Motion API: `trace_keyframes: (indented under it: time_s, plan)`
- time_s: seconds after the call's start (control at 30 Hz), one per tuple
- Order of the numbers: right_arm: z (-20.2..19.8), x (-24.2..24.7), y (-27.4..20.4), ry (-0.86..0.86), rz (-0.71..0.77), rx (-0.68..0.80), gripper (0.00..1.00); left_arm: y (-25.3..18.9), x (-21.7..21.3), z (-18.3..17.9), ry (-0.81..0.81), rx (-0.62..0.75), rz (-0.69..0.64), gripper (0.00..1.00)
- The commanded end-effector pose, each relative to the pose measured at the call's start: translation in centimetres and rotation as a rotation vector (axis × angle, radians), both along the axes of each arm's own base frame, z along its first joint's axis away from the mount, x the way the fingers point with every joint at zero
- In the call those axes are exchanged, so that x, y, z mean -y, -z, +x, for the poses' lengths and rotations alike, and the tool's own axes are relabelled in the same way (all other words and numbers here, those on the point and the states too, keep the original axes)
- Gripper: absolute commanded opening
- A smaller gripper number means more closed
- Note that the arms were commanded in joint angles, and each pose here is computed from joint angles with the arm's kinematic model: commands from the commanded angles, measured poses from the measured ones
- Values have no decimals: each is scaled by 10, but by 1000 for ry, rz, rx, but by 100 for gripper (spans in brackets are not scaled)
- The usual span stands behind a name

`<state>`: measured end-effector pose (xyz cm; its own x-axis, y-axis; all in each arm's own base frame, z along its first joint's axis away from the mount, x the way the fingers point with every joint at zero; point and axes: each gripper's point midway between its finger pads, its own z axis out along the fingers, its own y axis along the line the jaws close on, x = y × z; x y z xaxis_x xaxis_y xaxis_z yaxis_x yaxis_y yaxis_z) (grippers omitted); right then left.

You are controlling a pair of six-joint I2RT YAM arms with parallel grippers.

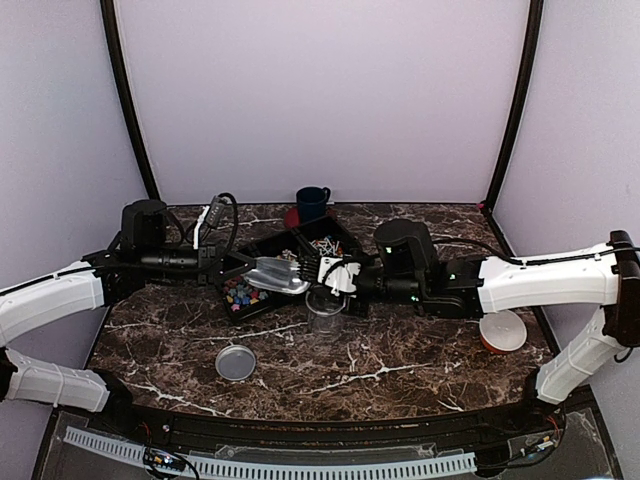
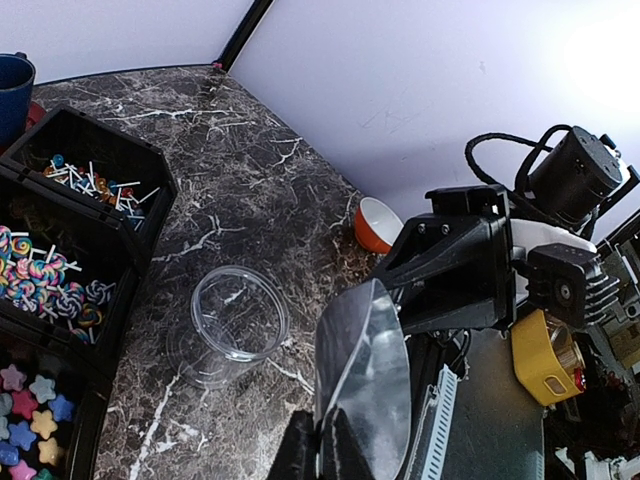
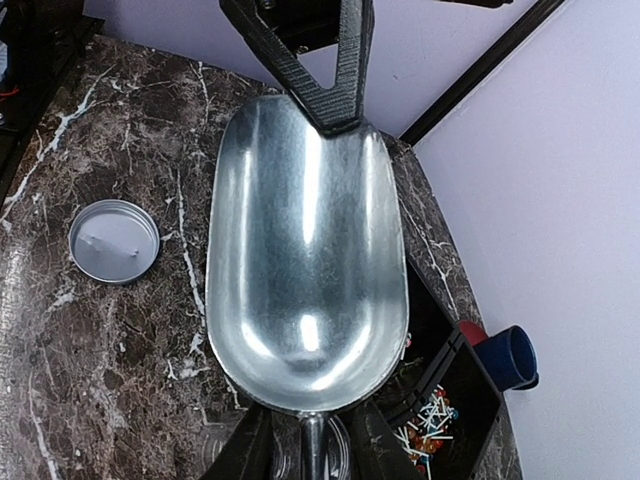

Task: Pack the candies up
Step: Pass from the left arm to the right

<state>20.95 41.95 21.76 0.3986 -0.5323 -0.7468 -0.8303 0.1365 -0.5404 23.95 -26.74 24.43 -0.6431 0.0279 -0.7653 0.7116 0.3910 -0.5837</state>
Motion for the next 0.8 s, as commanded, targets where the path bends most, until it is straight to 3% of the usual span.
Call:
trace_keyframes:
  time_s: [0.0,0.3,0.43,0.67,0.77]
  plan:
    - [-4,-4,-9,-10,27,7,25,-26,3,-3,22,75,-42,0]
    - [-3,-4,-10,-8,28,6,12,-27,5,-7,50,71,-54,0]
    - [-6,-6,-13,-22,38,1,0,-23,5,-6,46,64,-46,0]
    - [-11,-7,-16,-36,59,-43,0,-22,5,-4,37,64,-41,0]
    - [-6,-5,-18,5,66,-56,0,-24,2,-1,15,81,-35,11]
